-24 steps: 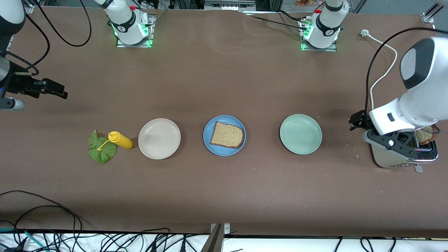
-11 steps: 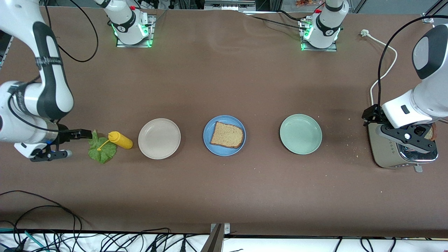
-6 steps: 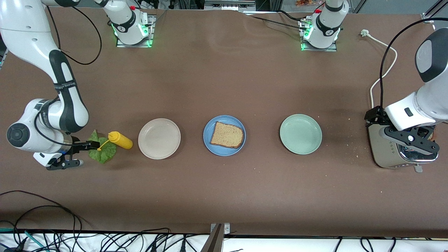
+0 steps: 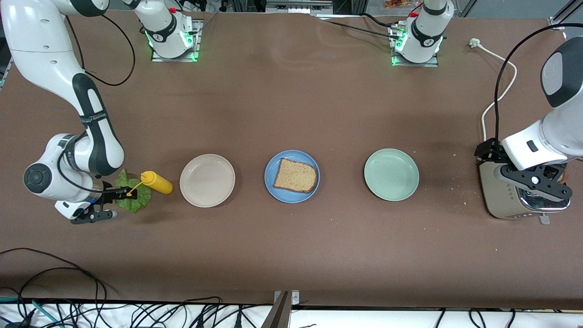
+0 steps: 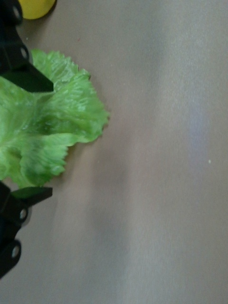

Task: Make sandwich in blue plate with both arms
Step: 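Reach the right gripper down to the green lettuce leaf and grasp it, then lift the lettuce with the right gripper and carry it toward the blue plate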

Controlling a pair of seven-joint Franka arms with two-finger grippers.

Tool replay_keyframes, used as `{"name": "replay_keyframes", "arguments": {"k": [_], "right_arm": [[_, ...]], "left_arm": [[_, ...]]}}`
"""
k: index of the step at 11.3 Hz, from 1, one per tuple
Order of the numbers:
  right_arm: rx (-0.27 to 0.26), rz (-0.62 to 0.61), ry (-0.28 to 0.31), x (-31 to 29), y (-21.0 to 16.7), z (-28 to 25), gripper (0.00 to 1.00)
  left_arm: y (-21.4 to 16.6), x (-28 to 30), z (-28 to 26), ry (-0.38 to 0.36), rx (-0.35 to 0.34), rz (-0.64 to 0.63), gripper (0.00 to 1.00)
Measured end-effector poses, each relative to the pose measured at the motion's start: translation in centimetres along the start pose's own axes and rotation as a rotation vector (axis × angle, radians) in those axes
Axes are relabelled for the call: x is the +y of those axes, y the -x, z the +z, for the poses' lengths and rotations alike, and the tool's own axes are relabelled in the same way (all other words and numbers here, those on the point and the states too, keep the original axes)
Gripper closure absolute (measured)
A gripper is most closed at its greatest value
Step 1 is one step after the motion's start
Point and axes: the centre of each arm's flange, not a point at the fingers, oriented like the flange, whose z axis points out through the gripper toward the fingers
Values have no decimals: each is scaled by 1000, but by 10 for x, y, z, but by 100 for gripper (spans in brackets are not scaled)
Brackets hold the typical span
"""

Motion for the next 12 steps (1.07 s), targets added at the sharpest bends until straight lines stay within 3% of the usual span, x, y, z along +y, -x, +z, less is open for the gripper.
{"name": "replay_keyframes", "arguments": {"k": [1, 3, 6, 7, 9, 12], "right_arm": [[1, -6, -4, -4, -1, 4, 24], [2, -9, -7, -6, -2, 7, 34], [10, -16, -8, -7, -3, 3, 74], [17, -23, -7, -7, -4, -3, 82], [22, -34, -9, -9, -4, -25, 87], [-18, -44, -31, -18, 4, -80, 88]], "left_arm": [[0, 0, 0, 0, 0, 0, 0], [0, 0, 0, 0, 0, 0, 0], [1, -1, 0, 0, 0, -3, 0], [1, -3, 0, 0, -1, -7, 0], [3, -7, 1, 1, -1, -12, 0], [3, -7, 1, 1, -2, -12, 0]]}}
